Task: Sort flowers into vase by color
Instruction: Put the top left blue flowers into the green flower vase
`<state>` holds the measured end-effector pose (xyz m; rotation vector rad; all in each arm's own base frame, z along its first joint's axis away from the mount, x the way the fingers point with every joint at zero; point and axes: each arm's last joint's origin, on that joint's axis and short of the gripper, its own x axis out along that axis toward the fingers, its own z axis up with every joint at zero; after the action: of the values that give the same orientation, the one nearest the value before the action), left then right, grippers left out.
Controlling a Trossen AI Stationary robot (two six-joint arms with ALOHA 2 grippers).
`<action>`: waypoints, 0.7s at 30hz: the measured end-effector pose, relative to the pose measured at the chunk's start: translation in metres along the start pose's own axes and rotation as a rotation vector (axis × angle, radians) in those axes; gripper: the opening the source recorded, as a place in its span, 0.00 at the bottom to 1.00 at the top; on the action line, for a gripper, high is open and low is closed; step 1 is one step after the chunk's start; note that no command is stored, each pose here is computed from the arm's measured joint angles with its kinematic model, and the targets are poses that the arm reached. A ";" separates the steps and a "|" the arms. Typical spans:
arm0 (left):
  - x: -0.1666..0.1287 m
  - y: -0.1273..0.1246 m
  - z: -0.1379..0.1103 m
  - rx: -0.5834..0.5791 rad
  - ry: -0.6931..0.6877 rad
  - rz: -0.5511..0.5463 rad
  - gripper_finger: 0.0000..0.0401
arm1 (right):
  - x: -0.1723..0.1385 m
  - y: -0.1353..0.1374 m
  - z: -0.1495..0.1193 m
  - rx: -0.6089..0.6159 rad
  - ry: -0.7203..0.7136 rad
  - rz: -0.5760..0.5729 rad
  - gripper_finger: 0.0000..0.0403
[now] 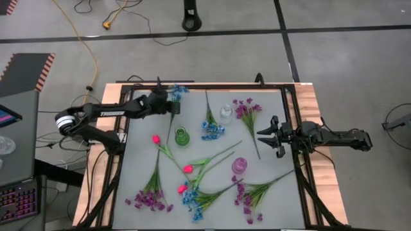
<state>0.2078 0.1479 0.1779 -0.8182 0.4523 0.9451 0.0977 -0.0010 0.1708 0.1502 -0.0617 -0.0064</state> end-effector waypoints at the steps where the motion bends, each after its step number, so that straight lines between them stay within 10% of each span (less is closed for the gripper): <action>1: -0.005 0.000 0.004 0.002 -0.022 -0.012 0.00 | 0.000 0.000 0.000 0.000 0.000 0.000 0.39; 21: -0.146 -0.041 0.022 0.270 -0.530 -0.500 0.00 | 0.000 0.000 0.000 0.000 0.000 0.000 0.39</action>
<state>0.1657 0.0739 0.3057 -0.3787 -0.0897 0.5811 0.0977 -0.0010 0.1707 0.1498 -0.0616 -0.0065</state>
